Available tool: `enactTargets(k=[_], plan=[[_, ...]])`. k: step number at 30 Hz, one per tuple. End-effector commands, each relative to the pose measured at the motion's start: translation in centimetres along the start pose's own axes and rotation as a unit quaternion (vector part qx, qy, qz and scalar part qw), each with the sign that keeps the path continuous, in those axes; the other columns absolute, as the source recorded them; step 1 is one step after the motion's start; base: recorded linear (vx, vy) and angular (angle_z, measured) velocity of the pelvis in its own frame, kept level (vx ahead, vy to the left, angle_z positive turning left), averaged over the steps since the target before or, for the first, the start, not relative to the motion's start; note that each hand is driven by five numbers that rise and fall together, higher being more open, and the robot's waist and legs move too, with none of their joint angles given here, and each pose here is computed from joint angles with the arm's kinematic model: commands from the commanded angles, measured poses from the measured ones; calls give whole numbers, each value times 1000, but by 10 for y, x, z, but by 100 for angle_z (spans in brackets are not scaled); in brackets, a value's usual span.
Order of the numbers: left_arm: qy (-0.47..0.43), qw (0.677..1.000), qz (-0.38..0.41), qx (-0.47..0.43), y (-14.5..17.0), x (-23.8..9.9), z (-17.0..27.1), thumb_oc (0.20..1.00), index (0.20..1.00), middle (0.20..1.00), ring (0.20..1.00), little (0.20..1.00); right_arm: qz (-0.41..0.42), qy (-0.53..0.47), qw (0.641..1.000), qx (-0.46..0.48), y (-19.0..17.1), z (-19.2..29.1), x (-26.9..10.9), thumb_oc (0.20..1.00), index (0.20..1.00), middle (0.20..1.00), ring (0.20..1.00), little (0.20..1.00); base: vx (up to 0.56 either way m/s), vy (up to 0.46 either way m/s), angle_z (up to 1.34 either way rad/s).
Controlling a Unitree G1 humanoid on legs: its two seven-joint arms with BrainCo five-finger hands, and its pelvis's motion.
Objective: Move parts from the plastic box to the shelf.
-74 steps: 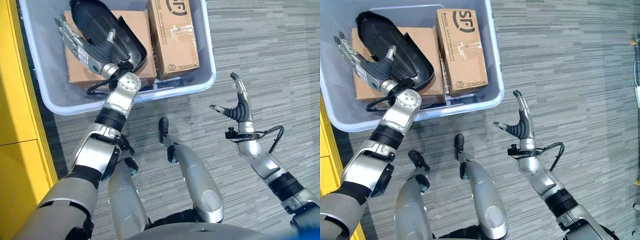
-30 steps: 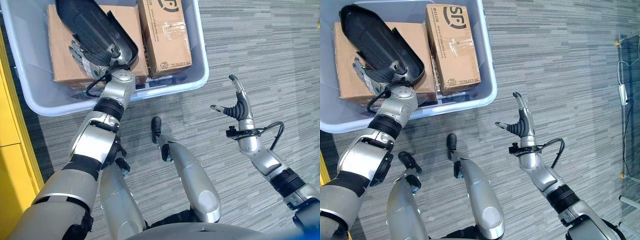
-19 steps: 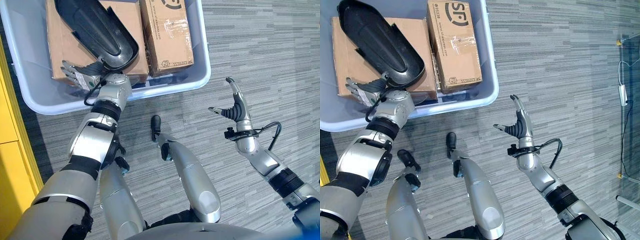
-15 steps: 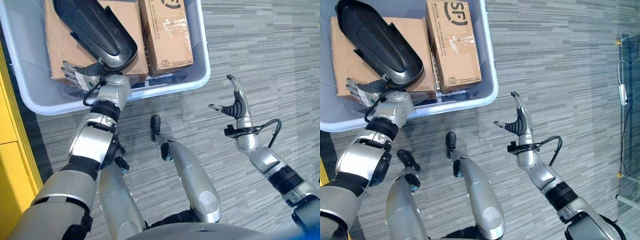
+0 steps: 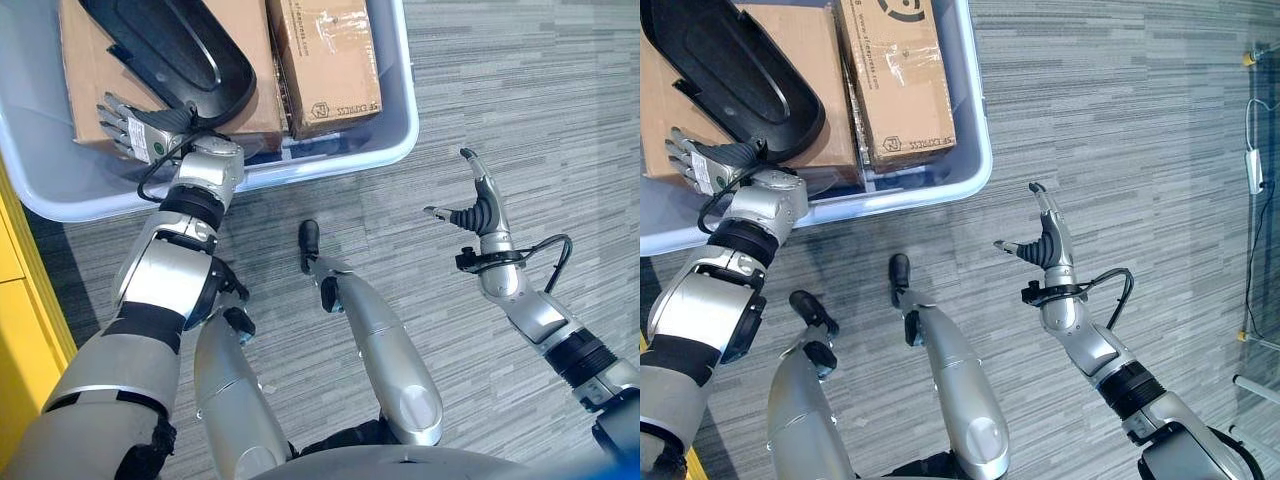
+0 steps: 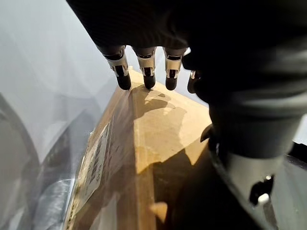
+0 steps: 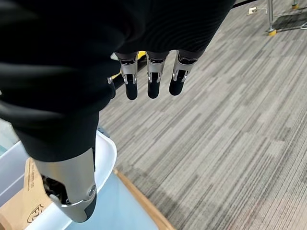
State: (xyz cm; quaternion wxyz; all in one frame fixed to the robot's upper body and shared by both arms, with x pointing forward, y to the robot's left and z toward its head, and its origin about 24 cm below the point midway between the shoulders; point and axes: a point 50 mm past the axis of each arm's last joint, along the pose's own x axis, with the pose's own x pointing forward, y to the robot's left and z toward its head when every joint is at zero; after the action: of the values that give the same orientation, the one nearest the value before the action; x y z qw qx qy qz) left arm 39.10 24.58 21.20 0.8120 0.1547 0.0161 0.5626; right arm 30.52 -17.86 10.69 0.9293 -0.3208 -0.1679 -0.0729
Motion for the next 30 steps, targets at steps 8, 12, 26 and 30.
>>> enactTargets(k=[8,12,26,30], plan=[[-71,987,-88,-112,-3,-2,43,1000,1000,1000,1000,1000,-28,-32,999,13,-10,13,4,1000,1000,1000,1000,1000,0,0,0],[-120,970,-130,-165,-6,-15,65,1000,1000,1000,1000,1000,-22,-28,999,13,-12,11,1,1000,1000,1000,1000,1000,0,0,0],[-217,950,-171,-144,-9,-40,67,1000,1000,1000,1000,1000,-9,-15,1000,15,-13,1,-16,1000,1000,1000,1000,1000,1,2,-1],[-248,938,-180,-161,-8,-53,66,1000,1000,1000,1000,1000,-12,-10,1000,13,-16,-2,-22,1000,1000,1000,1000,1000,0,0,0]])
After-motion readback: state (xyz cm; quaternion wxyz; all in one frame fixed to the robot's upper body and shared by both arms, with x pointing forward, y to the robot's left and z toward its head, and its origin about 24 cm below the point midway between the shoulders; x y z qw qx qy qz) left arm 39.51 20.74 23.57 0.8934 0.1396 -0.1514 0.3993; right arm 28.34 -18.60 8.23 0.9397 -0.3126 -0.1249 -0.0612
